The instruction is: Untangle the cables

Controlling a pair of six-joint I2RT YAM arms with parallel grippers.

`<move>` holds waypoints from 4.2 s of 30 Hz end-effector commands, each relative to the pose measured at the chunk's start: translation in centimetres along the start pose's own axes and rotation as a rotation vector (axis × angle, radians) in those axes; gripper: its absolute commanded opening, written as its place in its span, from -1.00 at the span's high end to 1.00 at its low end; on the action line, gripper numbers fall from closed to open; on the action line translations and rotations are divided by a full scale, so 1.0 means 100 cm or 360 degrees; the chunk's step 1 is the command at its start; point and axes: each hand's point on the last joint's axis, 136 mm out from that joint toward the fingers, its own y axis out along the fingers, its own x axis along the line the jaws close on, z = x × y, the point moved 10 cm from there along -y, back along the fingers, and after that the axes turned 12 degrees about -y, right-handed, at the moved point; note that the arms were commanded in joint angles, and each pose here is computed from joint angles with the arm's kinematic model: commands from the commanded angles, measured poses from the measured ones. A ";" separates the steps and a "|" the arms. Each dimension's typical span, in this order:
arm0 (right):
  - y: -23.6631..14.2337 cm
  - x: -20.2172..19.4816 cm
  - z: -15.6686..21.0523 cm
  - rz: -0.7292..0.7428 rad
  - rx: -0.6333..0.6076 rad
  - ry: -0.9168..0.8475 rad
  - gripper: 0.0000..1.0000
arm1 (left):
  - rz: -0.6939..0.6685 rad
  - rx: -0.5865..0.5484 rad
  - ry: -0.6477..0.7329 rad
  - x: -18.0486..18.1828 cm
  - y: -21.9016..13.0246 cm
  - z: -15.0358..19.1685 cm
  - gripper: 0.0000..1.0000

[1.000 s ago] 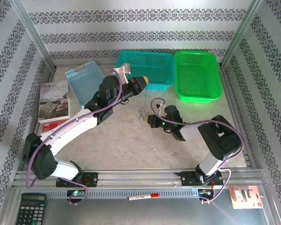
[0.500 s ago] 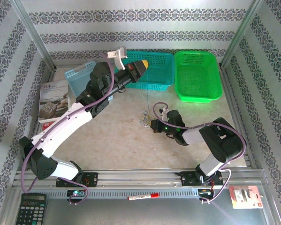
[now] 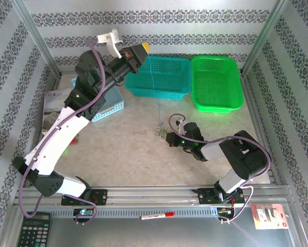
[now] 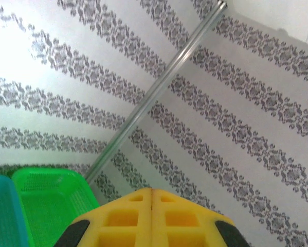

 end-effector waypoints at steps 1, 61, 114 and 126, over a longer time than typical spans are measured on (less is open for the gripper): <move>-0.004 0.002 0.003 0.0012 -0.0021 -0.0011 1.00 | -0.0030 -0.0055 0.0076 -0.001 -0.003 -0.019 1.00; -0.019 0.043 -0.075 -0.0047 -0.0217 -0.0224 -0.44 | 0.0179 -0.0208 0.0023 -0.024 -0.001 -0.127 1.00; -0.032 0.041 -0.074 0.0003 -0.0157 -0.0151 -0.41 | -0.0716 -0.0777 0.1115 0.002 -0.030 -0.155 1.00; -0.081 0.049 -0.074 0.0047 -0.0214 -0.0175 -0.42 | -0.0812 -0.0798 0.1245 0.027 -0.012 -0.162 1.00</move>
